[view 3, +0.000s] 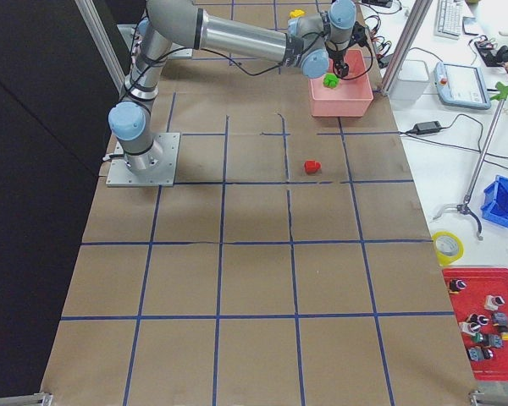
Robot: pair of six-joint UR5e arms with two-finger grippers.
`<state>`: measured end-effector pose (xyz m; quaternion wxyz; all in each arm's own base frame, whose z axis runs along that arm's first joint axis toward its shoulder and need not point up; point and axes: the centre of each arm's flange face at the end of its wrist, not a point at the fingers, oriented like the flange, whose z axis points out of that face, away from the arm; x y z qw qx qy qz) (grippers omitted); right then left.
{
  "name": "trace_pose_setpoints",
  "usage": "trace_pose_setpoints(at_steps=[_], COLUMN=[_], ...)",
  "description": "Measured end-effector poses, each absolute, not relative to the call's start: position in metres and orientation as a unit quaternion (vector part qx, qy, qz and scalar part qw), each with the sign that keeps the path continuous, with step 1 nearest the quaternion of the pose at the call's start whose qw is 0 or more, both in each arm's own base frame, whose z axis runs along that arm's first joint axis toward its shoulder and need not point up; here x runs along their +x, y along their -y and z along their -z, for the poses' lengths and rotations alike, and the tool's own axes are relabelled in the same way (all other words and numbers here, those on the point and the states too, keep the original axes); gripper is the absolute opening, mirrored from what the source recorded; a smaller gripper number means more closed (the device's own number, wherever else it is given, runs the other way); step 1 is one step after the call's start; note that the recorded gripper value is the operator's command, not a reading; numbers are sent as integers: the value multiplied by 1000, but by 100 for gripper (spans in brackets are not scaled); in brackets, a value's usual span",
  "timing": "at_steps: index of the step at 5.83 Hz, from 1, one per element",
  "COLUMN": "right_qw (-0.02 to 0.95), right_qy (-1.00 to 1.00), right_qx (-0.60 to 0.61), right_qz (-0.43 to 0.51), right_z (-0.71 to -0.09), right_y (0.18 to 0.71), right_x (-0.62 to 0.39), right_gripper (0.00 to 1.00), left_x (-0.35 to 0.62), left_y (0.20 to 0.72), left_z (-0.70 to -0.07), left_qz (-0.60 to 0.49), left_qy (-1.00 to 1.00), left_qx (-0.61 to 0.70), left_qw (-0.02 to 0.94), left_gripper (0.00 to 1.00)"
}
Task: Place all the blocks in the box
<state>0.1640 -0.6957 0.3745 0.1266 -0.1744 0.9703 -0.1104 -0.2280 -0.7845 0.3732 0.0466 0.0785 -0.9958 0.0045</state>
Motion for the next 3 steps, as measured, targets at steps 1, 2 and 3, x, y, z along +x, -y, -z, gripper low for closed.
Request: trace_pose_setpoints(at_steps=[1, 2, 3], right_qw=[43, -18, -39], right_qy=[-984, -992, -995], right_qx=[-146, -111, -82], right_qz=[92, 65, 43], right_z=[-393, -394, -380], right_y=[688, 681, 676], right_x=[114, 65, 31], right_gripper=[99, 99, 99], left_x=[-258, -286, -305], left_y=[792, 797, 799], left_z=[-355, -328, -301], left_qz=[-9, -13, -10], left_qy=[995, 995, 994], left_qx=[87, 92, 96], left_qw=[46, 45, 43], left_gripper=[10, 12, 33])
